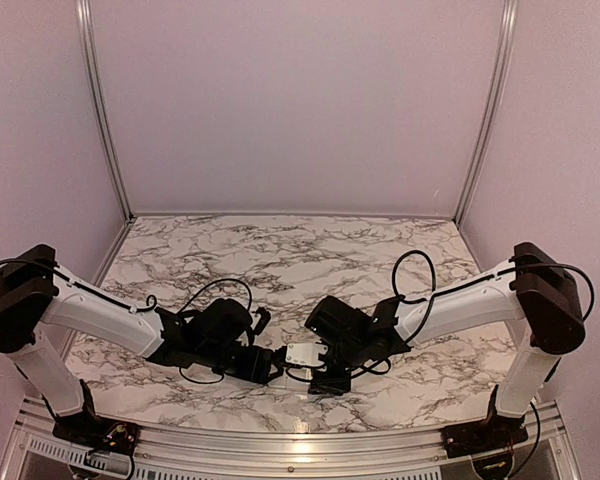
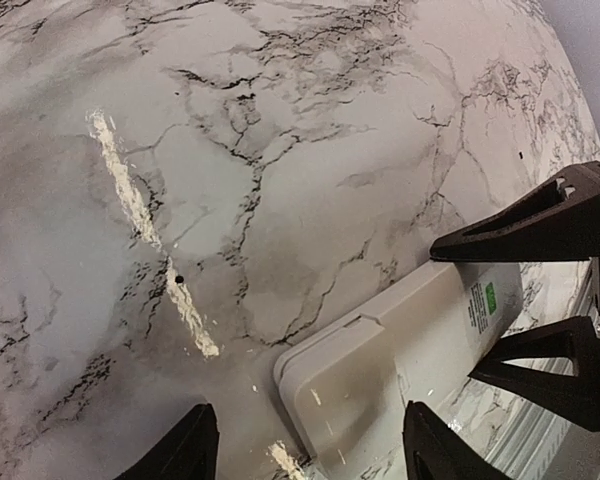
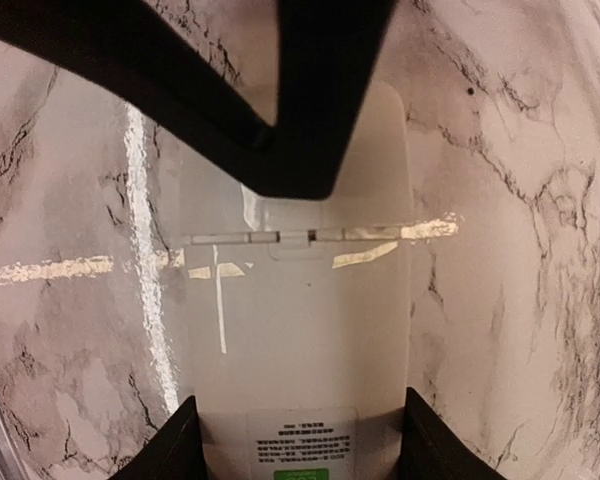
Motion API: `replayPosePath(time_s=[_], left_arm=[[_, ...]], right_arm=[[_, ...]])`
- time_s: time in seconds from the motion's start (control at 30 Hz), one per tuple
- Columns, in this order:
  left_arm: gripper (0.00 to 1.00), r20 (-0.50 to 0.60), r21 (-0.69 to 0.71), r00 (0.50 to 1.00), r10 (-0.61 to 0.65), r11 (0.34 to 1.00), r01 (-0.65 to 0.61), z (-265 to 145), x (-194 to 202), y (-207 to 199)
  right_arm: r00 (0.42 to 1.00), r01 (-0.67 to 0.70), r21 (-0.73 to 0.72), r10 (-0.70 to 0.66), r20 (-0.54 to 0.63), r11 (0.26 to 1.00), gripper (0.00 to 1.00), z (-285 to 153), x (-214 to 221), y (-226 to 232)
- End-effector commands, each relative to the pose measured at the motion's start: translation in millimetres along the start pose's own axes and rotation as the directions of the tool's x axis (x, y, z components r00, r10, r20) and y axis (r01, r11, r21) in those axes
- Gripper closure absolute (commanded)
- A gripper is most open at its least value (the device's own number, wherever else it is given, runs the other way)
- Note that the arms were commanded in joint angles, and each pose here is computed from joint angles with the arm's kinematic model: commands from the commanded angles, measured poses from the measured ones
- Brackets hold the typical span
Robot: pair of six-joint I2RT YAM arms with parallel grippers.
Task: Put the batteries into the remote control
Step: Press the battery cover on the remote control, then move the remote control to the center of the board.
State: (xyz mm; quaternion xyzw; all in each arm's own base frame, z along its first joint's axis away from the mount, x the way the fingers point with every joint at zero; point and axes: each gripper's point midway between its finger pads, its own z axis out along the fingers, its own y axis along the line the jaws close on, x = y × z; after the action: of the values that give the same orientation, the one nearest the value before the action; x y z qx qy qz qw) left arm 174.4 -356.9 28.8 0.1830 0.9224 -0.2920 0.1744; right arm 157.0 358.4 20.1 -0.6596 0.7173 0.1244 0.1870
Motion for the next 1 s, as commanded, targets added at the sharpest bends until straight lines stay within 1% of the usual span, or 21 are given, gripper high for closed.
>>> replayPosePath(time_s=[0.0, 0.13, 0.2, 0.27, 0.33, 0.43, 0.5, 0.57, 0.7, 0.73, 0.8, 0.83, 0.97], left_arm=[[0.33, -0.07, -0.053, 0.994, -0.088, 0.995, 0.084, 3, 45, 28], [0.32, -0.009, -0.047, 0.995, -0.102, 0.994, 0.101, -7, 40, 33], [0.32, 0.019, -0.041, 0.994, -0.107, 0.993, 0.108, -12, 37, 34], [0.31, 0.046, -0.039, 0.994, -0.102, 0.994, 0.104, -17, 33, 34], [0.31, 0.07, -0.04, 0.994, -0.09, 0.995, 0.092, -22, 29, 34], [0.3, 0.097, -0.052, 0.993, -0.074, 0.995, 0.08, -26, 24, 36], [0.3, 0.099, -0.048, 0.993, -0.062, 0.997, 0.067, -26, 23, 34], [0.3, 0.097, -0.051, 0.995, -0.035, 0.998, 0.04, -25, 22, 33], [0.3, 0.102, -0.068, 0.995, 0.008, 0.998, -0.001, -23, 14, 29], [0.3, 0.103, -0.065, 0.995, 0.015, 0.998, -0.008, -22, 12, 27], [0.29, 0.105, -0.059, 0.994, 0.022, 0.998, -0.016, -20, 10, 24], [0.29, 0.101, -0.058, 0.995, 0.025, 0.998, -0.019, -18, 10, 24], [0.28, 0.098, -0.05, 0.995, 0.025, 0.999, -0.02, -16, 10, 22]], right_arm=[[1.0, 0.002, -0.032, -0.002, 0.003, 1.0, 0.99, 5, -3, 8], [1.0, -0.022, -0.024, 0.022, 0.014, 0.999, 0.96, 5, -2, 7], [0.999, -0.033, -0.022, 0.033, 0.017, 0.999, 0.85, 5, -2, 6], [0.998, -0.051, -0.018, 0.051, 0.023, 0.999, 0.77, 4, -3, 5], [0.997, -0.072, -0.015, 0.072, 0.03, 0.997, 0.64, 3, -3, 4], [0.994, -0.096, -0.023, 0.097, 0.057, 0.995, 0.51, -2, -4, 6], [0.99, -0.11, -0.039, 0.113, 0.081, 0.993, 0.45, -6, -4, 8], [0.987, -0.122, -0.058, 0.127, 0.094, 0.991, 0.41, -8, -1, 10], [0.982, -0.139, -0.068, 0.146, 0.118, 0.988, 0.4, -11, 2, 13], [0.979, -0.144, -0.073, 0.153, 0.137, 0.987, 0.38, -13, -1, 13], [0.974, -0.156, -0.083, 0.167, 0.154, 0.984, 0.04, -14, -1, 14], [0.972, -0.158, -0.083, 0.17, 0.162, 0.984, 0.02, -16, -1, 15], [0.973, -0.162, -0.037, 0.166, 0.16, 0.986, 0.01, -19, 7, 9]])
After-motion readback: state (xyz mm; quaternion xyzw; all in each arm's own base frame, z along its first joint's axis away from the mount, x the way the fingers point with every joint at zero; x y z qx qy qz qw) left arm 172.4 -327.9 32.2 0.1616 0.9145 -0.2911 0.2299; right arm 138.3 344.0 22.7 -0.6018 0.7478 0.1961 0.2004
